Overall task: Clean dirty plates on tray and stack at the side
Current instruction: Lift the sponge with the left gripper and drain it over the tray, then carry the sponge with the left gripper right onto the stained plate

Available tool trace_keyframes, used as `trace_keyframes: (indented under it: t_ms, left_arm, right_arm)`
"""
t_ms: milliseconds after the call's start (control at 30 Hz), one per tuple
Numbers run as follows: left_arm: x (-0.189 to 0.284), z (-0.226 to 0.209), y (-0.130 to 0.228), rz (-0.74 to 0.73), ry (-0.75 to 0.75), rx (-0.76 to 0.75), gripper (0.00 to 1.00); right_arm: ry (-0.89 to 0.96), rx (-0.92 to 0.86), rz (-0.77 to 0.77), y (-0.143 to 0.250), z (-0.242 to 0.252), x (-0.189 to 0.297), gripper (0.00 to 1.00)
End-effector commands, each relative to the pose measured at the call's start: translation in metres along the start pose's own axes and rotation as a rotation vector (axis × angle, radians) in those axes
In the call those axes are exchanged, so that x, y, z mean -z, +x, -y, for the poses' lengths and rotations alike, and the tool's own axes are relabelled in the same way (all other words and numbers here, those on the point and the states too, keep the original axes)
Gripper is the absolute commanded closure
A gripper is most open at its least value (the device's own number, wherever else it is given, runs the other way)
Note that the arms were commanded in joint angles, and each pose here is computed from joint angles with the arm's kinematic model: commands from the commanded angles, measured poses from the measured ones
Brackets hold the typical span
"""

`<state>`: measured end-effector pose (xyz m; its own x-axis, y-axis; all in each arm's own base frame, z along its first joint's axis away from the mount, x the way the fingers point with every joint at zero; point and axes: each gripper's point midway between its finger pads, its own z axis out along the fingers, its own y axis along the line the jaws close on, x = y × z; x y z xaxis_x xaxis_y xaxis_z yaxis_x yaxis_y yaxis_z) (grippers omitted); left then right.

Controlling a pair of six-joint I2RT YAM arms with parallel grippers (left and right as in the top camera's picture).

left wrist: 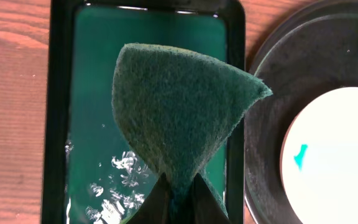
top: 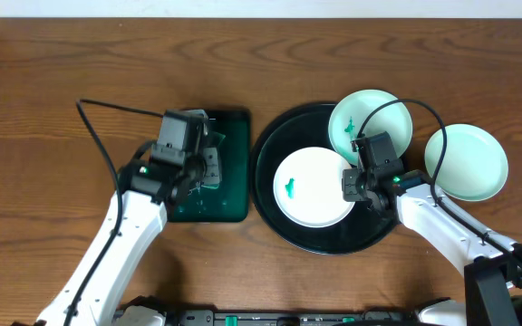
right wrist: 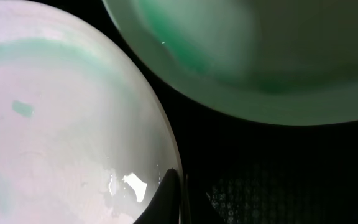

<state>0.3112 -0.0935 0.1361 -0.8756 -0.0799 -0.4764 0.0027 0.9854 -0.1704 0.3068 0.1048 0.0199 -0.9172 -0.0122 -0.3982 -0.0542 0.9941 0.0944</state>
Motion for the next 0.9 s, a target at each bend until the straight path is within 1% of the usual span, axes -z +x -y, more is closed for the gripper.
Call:
trace_keyframes:
  t_ms: [0,167,367,467,633,733,800,867]
  left_arm:
    - [0.012,0.006,-0.035,0.038,-0.018,0.004,0.93]
    - [0.008,0.009,-0.042,-0.083,-0.061,0.019,0.93]
    - [-0.017,0.006,-0.03,-0.217,-0.1,0.026,0.93]
    - [-0.026,0.012,-0.023,-0.257,-0.066,0.03,0.93]
    - [-0.024,0.041,-0.032,-0.221,0.058,0.023,0.93]
    - [-0.024,0.049,-0.031,-0.215,0.068,0.026,0.93]
    - [-0.024,0.053,-0.03,-0.214,0.074,0.015,0.93]
    - [-0.024,0.058,-0.029,-0.213,0.08,0.005,0.93]
  right_arm:
    - [0.042,-0.029,0.018,-0.003,0.011,0.003,0.99]
    - [0.041,-0.029,0.017,-0.003,0.011,0.002,0.99]
    - [0.041,-0.034,0.013,-0.002,0.011,0.001,0.99]
    - [0.022,-0.046,0.0,0.0,0.007,-0.001,0.99]
    - [0.006,-0.05,-0.013,0.003,0.004,-0.003,0.99]
    - [-0.012,-0.05,-0.033,0.008,0.001,-0.007,0.99]
    - [-0.01,-0.05,-0.04,0.01,0.002,-0.009,0.93]
    - [-0.013,-0.049,-0.044,0.01,0.001,-0.011,0.9]
